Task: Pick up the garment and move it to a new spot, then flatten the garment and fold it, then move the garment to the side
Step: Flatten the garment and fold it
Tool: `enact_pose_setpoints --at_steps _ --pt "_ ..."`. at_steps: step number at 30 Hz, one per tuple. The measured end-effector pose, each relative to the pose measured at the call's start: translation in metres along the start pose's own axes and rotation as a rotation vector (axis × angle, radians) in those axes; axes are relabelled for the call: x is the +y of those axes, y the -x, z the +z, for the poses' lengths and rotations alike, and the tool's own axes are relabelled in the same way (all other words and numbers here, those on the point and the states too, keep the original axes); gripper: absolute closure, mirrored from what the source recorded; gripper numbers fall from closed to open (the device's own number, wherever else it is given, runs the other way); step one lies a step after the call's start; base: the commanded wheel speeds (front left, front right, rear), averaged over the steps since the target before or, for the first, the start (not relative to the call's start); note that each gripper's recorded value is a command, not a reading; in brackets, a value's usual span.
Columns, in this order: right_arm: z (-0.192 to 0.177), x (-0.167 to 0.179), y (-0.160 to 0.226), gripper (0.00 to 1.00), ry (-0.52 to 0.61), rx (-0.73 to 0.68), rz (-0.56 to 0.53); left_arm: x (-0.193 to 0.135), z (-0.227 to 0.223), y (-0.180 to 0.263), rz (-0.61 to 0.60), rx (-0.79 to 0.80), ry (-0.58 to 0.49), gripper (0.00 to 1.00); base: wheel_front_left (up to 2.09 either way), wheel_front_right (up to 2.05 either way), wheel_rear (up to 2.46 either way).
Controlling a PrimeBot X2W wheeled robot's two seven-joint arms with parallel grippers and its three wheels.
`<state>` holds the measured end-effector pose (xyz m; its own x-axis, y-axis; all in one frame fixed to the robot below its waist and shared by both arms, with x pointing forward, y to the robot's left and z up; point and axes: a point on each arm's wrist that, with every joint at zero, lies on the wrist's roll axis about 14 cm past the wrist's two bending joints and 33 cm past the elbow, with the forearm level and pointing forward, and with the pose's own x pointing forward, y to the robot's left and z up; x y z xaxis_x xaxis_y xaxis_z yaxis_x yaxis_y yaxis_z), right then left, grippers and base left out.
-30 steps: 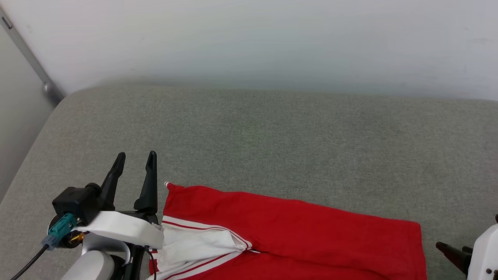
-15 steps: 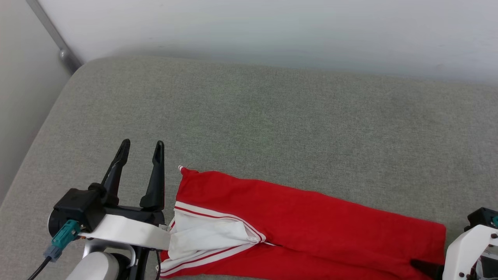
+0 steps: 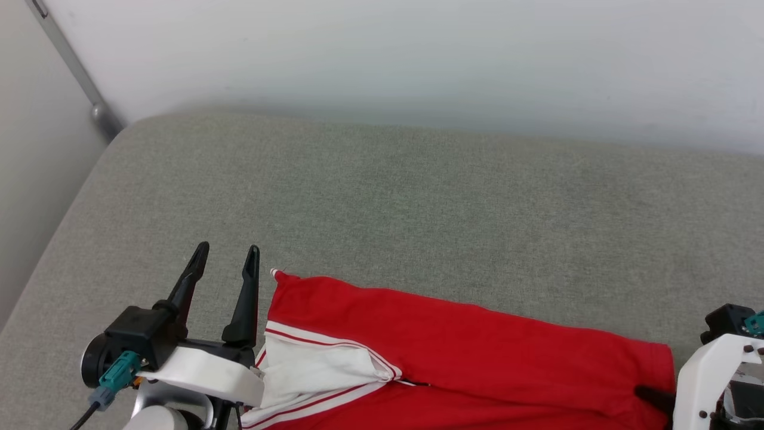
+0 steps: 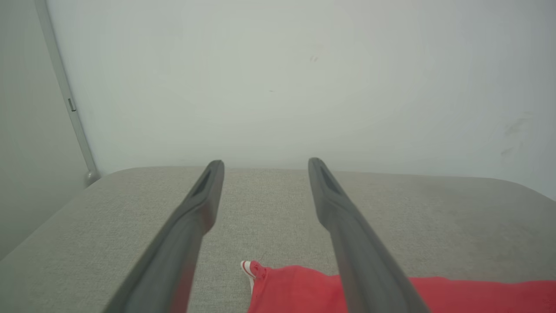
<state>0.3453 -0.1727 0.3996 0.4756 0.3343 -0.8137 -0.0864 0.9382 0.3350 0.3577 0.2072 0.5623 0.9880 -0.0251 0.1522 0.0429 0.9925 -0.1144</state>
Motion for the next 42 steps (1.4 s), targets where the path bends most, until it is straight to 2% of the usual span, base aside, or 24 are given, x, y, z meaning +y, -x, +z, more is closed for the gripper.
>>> enact_pose_setpoints --at_steps 6,12,15,22,31,39,42 --pt "0.007 -0.027 0.033 1.00 -0.030 -0.089 -0.072 -0.011 0.000 0.011 -0.024 0.014 -0.001 0.00 0.00 0.00 0.00" --pt "0.011 -0.084 0.075 1.00 -0.166 -0.193 -0.214 -0.021 0.001 0.010 -0.053 0.012 0.004 0.00 0.00 0.00 0.00" --pt "0.008 -0.092 0.082 1.00 -0.245 -0.212 -0.213 -0.024 -0.001 0.009 -0.061 0.017 0.009 0.00 0.00 0.00 0.00" --pt "0.009 -0.032 0.058 1.00 -0.400 -0.185 0.069 -0.027 -0.004 0.006 -0.069 0.028 0.016 0.00 0.00 0.00 0.00" --pt "0.014 0.077 0.031 1.00 -0.447 -0.079 0.553 -0.026 -0.005 0.008 -0.069 0.036 0.017 0.00 0.00 0.00 0.00" --pt "0.009 0.176 0.001 1.00 -0.415 0.015 0.775 -0.023 -0.004 0.005 -0.061 0.041 0.021 0.00 0.00 0.00 0.00" --pt "0.004 0.199 -0.005 1.00 -0.386 0.047 0.808 -0.021 -0.004 0.005 -0.057 0.042 0.021 0.00 0.00 0.00 0.00"
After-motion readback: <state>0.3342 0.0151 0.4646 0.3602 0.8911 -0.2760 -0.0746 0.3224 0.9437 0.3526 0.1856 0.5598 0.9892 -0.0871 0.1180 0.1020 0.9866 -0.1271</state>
